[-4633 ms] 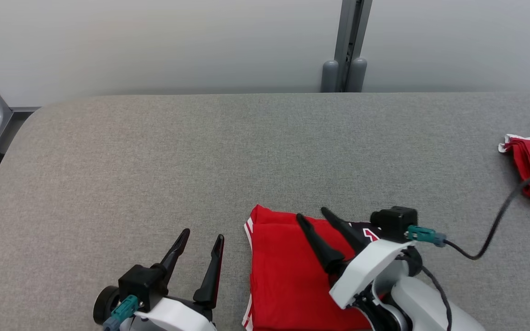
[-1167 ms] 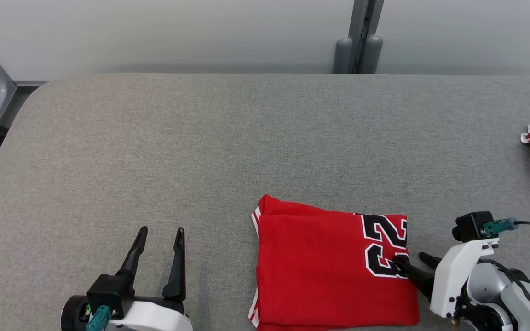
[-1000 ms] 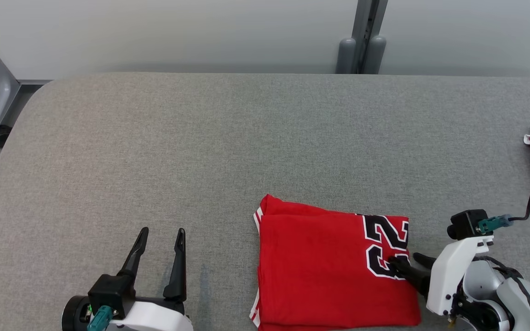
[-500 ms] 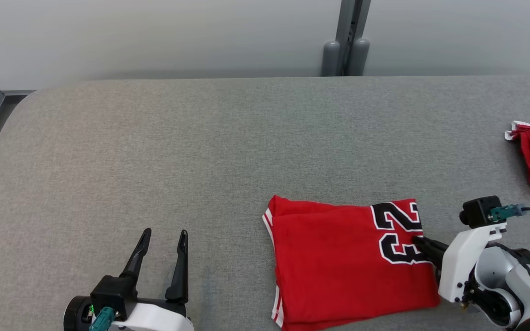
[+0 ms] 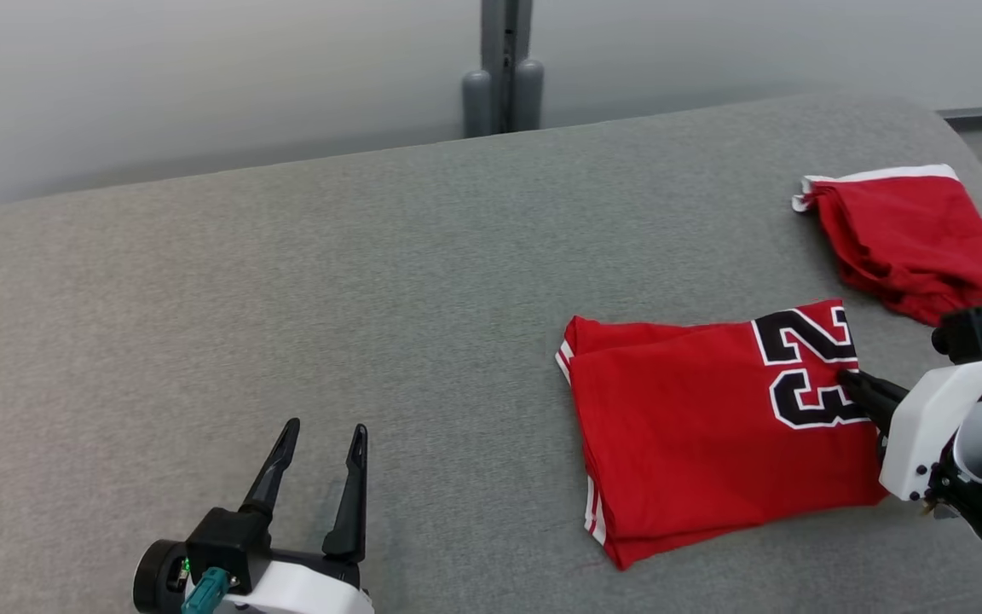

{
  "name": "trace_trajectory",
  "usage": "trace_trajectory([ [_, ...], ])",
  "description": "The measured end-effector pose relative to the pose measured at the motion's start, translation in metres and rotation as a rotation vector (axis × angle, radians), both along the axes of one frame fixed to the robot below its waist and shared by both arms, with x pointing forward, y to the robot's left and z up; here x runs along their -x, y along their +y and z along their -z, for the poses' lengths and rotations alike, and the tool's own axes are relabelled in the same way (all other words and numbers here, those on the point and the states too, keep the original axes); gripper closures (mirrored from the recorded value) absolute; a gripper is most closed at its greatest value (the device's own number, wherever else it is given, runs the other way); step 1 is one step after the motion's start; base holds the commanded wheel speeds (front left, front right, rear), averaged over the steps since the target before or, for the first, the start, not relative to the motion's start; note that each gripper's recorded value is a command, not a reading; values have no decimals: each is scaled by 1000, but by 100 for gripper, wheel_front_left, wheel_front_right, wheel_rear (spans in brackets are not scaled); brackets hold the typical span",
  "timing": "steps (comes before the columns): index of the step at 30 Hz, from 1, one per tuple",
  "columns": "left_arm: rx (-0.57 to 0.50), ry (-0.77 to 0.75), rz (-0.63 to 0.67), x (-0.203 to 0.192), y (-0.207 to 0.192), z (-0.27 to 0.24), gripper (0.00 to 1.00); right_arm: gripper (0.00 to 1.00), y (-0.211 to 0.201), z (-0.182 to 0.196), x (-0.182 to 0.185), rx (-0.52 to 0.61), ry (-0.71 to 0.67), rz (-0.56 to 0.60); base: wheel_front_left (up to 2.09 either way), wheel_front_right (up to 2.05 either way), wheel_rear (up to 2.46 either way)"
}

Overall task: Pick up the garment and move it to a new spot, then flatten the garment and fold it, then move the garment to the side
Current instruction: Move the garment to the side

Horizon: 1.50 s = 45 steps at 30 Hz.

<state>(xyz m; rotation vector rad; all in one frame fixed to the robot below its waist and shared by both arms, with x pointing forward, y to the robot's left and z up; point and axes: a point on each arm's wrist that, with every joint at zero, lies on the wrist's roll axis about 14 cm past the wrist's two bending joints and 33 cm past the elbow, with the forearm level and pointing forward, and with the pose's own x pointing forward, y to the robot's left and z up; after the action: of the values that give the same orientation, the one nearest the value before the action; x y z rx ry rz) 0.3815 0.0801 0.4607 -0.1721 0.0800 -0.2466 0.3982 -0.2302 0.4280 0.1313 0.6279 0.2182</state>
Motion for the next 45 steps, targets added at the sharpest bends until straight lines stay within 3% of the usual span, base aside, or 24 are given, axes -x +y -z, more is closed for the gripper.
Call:
trace_trajectory([
  [9, 6, -7, 175, -19, -58, 4, 0, 100, -56, -15, 21, 46, -33, 148, 0, 0, 0],
  [16, 15, 16, 246, -26, -82, 15, 0, 100, -69, -15, 23, 62, -34, 191, 0, 0, 0],
  [22, 10, 17, 223, -26, -74, 14, 0, 100, -61, -31, 5, 71, -78, 153, 0, 0, 0],
  [37, 29, -16, 132, -20, -48, -4, 0, 100, -29, -117, -70, 94, -254, 63, 0, 0, 0],
  [45, 28, -1, 86, -20, -33, 1, 0, 100, -54, -132, -96, 165, -270, 115, 0, 0, 0],
])
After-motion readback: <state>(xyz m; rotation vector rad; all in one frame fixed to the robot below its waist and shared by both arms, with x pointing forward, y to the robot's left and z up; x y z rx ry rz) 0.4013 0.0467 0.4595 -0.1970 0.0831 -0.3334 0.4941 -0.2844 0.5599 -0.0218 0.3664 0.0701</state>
